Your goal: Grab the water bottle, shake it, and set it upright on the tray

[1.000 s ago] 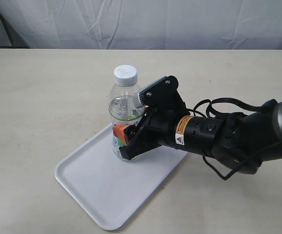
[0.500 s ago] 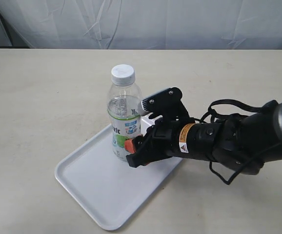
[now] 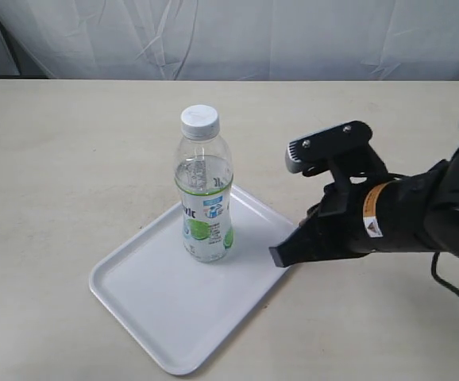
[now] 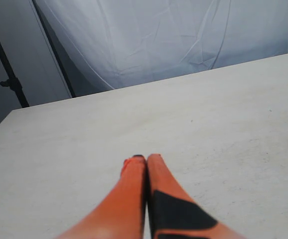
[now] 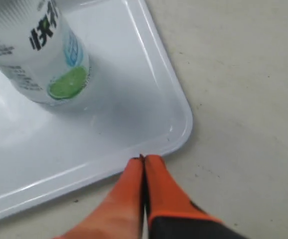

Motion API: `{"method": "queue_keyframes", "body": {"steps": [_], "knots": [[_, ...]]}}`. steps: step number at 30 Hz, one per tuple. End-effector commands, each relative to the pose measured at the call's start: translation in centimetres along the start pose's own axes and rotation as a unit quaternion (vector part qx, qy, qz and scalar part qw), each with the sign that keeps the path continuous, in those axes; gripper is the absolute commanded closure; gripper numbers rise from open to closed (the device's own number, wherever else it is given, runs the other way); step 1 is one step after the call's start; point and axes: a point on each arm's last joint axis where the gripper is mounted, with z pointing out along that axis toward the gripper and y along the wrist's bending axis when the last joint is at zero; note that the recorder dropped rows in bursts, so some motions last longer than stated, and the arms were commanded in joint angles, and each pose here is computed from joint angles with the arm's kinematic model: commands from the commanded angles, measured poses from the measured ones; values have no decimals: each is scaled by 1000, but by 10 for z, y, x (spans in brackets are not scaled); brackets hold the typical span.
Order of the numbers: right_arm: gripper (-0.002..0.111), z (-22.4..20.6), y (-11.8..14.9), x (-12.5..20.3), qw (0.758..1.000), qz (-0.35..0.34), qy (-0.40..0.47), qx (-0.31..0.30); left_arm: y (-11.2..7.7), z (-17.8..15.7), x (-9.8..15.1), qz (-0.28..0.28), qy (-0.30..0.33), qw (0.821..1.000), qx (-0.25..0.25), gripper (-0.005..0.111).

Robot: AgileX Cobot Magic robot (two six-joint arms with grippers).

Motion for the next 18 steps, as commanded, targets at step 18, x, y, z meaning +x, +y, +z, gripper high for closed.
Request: {"method": "queue_keyframes", "body": {"steps": [18], "knots": [[108,-94,-11,8,993,105,-57,-6,0,0,1,-3,0,1000,2,106]]}}
